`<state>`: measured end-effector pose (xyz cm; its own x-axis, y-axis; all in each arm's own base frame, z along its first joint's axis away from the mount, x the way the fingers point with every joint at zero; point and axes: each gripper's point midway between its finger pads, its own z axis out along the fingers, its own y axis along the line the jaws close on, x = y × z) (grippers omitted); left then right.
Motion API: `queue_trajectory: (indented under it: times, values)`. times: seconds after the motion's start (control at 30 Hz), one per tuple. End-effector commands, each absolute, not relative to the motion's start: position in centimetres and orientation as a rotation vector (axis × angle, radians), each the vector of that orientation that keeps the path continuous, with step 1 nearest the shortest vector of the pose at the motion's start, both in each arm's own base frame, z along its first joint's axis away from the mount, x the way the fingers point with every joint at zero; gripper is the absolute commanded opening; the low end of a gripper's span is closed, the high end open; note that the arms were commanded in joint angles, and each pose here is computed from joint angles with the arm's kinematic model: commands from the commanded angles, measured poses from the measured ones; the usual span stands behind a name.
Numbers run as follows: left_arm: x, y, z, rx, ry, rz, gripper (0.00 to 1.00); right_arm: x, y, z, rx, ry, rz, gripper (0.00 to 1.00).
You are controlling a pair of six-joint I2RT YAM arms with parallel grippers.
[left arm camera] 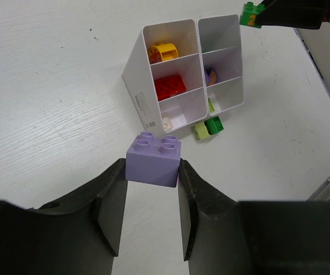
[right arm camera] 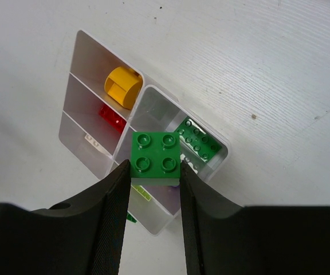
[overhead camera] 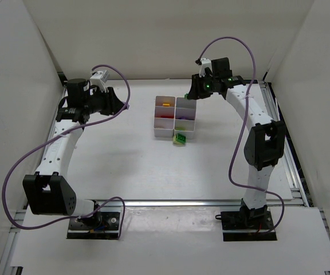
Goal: Sort the legos into containers by color
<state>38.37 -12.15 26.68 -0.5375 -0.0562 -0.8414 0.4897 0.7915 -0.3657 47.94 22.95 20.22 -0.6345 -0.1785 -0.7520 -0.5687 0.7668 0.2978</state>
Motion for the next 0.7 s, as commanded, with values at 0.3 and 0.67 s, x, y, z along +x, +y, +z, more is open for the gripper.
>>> queue_trajectory:
  times: [0.3,0.67]
  values:
    - [38.2,-12.6,26.8,0.334,2.03,-0.745,0.1,47.9,23.1,17.3,-0.563,2.282,0.682,0.0]
    - [38.5,-12.7,26.7,0.33,2.035,-0.755,0.1,47.9,23.3,15.8,-0.617,2.291,0.678,0.3]
